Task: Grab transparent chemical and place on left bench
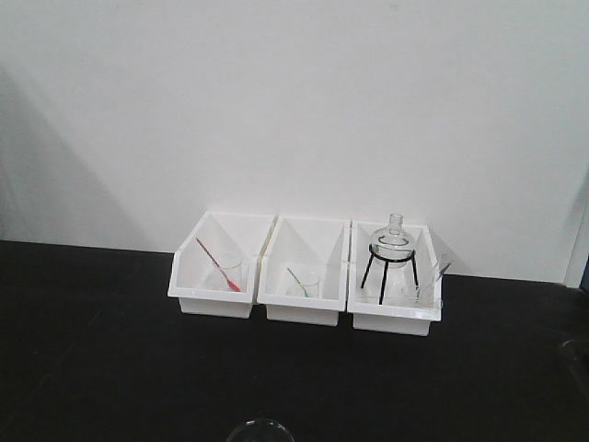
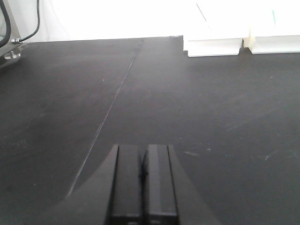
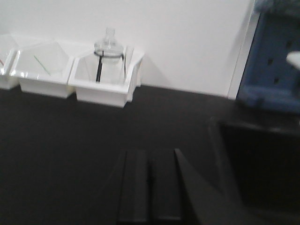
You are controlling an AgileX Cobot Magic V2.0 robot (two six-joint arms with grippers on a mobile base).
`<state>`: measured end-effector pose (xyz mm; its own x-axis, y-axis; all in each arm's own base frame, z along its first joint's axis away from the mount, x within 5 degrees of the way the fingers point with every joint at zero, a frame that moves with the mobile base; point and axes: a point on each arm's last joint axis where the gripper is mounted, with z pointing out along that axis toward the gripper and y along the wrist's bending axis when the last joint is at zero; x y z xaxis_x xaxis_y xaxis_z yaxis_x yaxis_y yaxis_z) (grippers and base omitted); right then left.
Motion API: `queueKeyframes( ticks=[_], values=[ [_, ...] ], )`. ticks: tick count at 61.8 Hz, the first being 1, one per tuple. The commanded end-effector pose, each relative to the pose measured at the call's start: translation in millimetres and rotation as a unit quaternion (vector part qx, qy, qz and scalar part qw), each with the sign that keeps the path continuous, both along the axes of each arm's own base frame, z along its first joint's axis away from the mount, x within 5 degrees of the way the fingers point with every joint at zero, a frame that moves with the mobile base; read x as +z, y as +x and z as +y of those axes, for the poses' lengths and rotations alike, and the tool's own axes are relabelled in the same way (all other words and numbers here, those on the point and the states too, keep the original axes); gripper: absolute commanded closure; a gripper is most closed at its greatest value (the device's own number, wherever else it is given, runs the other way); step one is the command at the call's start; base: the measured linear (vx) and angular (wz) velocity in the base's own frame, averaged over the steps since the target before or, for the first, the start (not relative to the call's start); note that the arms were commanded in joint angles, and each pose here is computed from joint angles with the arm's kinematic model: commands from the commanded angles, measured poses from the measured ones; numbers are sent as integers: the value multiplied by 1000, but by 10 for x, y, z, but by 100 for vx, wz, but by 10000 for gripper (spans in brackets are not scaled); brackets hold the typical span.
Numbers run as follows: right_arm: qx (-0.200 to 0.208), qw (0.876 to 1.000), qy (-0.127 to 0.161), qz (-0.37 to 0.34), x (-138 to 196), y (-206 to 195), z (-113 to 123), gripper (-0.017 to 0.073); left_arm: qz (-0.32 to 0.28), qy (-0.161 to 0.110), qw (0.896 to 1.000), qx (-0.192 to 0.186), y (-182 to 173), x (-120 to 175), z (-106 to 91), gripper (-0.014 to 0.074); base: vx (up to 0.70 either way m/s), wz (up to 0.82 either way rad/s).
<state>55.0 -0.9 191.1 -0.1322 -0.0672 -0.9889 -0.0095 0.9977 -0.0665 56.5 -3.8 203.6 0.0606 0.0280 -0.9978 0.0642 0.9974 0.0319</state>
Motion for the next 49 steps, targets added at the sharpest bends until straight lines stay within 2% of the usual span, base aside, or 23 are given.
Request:
queueKeyframes(
  ticks=[1,49],
  values=[
    [0,998,47,-52,26,19,9,567,-40,-7,999,0,-15,27,2,597,0,0],
    [1,997,48,-66,43,19,12,567,-40,-7,999,0,-15,27,2,597,0,0]
  ],
)
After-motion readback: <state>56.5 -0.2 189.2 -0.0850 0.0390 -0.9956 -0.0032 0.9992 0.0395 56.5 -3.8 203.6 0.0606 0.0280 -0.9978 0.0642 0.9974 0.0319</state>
